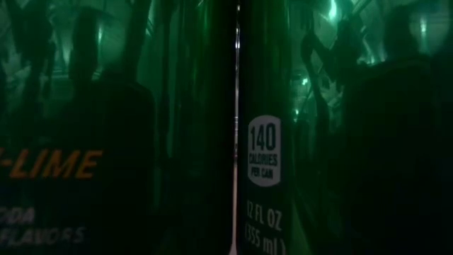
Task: Sort soda cans
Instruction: Put the top right green soda can into the middle transparent bin
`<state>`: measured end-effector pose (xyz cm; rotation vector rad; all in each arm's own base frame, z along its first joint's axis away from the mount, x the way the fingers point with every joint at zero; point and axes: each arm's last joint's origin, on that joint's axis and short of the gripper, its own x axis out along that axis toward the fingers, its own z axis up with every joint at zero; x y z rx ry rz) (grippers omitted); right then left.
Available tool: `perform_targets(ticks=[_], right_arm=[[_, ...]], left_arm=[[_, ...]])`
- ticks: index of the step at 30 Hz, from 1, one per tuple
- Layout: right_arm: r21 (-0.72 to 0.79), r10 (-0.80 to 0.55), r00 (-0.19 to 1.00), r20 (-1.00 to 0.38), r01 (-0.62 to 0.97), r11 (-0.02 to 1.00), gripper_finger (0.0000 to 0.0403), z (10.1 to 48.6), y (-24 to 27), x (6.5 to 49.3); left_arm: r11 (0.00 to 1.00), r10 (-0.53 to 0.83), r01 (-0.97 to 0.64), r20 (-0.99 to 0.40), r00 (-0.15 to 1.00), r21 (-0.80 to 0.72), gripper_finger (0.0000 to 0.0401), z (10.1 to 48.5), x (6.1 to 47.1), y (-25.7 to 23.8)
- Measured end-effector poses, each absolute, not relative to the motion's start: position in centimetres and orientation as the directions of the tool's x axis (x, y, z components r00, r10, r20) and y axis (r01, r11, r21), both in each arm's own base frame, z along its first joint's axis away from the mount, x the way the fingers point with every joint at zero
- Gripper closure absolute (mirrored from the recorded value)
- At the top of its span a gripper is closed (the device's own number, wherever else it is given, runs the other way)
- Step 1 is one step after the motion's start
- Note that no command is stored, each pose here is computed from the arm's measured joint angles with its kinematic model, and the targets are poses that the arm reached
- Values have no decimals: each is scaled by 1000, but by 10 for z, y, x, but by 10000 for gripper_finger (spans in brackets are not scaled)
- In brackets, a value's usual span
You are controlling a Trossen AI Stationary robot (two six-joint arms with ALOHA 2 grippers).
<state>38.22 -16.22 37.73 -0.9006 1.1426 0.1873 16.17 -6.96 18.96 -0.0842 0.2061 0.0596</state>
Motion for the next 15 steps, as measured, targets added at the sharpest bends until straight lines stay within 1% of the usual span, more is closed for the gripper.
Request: perform_targets(ticks=[6, 10, 15], right_arm=[[-499, -330, 395, -857, -484, 718, 108, 367, -202, 371], [-464, -315, 361, -878, -479, 745, 108, 342, -222, 380], [-428, -280, 354, -893, -472, 771, 108, 313, -246, 389]], left_arm=[[995, 53, -70, -207, 977, -77, 26, 190, 162, -69], [995, 53, -70, -207, 977, -77, 26, 190, 162, -69], [995, 53, -70, -208, 977, -73, 26, 189, 162, -69]])
